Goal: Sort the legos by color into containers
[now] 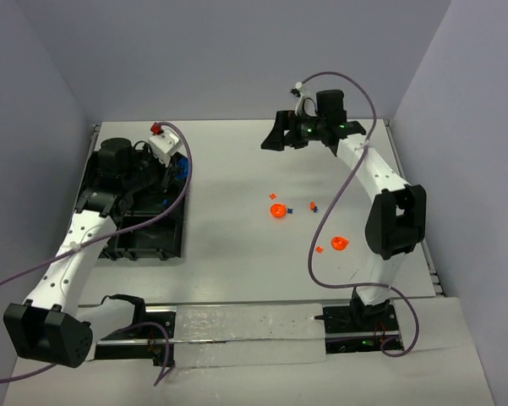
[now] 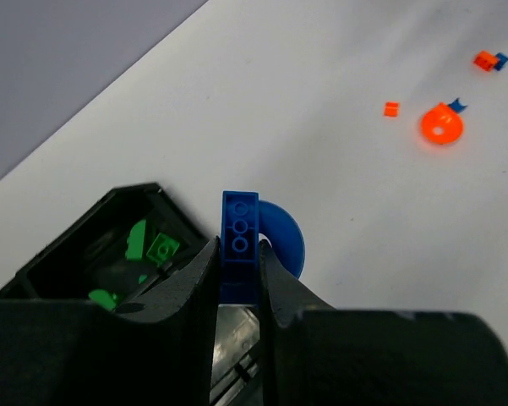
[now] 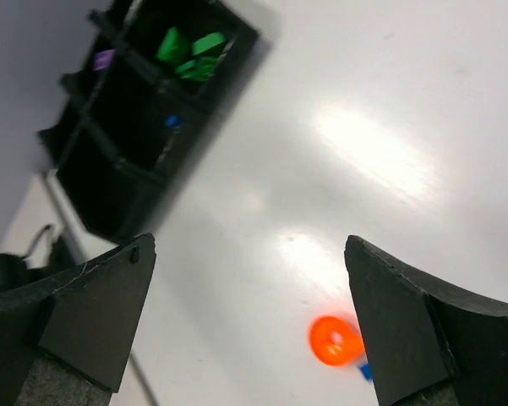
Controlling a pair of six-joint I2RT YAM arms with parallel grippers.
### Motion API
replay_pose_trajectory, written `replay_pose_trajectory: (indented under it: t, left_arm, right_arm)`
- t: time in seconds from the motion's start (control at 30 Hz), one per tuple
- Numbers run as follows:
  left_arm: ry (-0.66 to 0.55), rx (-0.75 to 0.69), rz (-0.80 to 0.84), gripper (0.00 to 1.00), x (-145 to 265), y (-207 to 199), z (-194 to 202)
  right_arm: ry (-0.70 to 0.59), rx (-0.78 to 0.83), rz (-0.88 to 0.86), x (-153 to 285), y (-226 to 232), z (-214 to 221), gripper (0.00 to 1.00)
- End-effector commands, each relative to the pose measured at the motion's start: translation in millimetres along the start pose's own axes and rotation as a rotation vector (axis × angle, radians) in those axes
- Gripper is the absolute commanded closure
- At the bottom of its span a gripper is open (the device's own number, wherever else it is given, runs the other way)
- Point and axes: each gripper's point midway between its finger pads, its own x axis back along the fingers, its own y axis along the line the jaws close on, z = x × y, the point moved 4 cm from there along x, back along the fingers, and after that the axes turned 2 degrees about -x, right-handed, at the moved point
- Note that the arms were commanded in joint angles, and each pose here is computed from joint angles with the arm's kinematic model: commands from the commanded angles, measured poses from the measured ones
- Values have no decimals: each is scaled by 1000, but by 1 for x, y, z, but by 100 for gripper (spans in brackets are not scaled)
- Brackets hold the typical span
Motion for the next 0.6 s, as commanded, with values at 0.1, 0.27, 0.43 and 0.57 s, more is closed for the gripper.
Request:
replay_pose_trajectory:
  t: [0.1, 0.27, 0.43, 0.57]
  left_arm:
    - [258, 250, -268, 100, 17, 40, 58]
    - [420, 336, -325, 100, 10, 57, 105]
    - [511, 367, -356, 100, -3, 58, 145]
    - [545, 394, -393, 100, -10, 62, 160]
  right_arm:
    - [-119, 167, 388, 72, -28, -18, 0]
    - [-99, 123, 436, 110, -54, 8, 0]
    - [0, 107, 508, 112, -71, 40, 0]
    - [58, 78, 539, 112, -83, 61, 0]
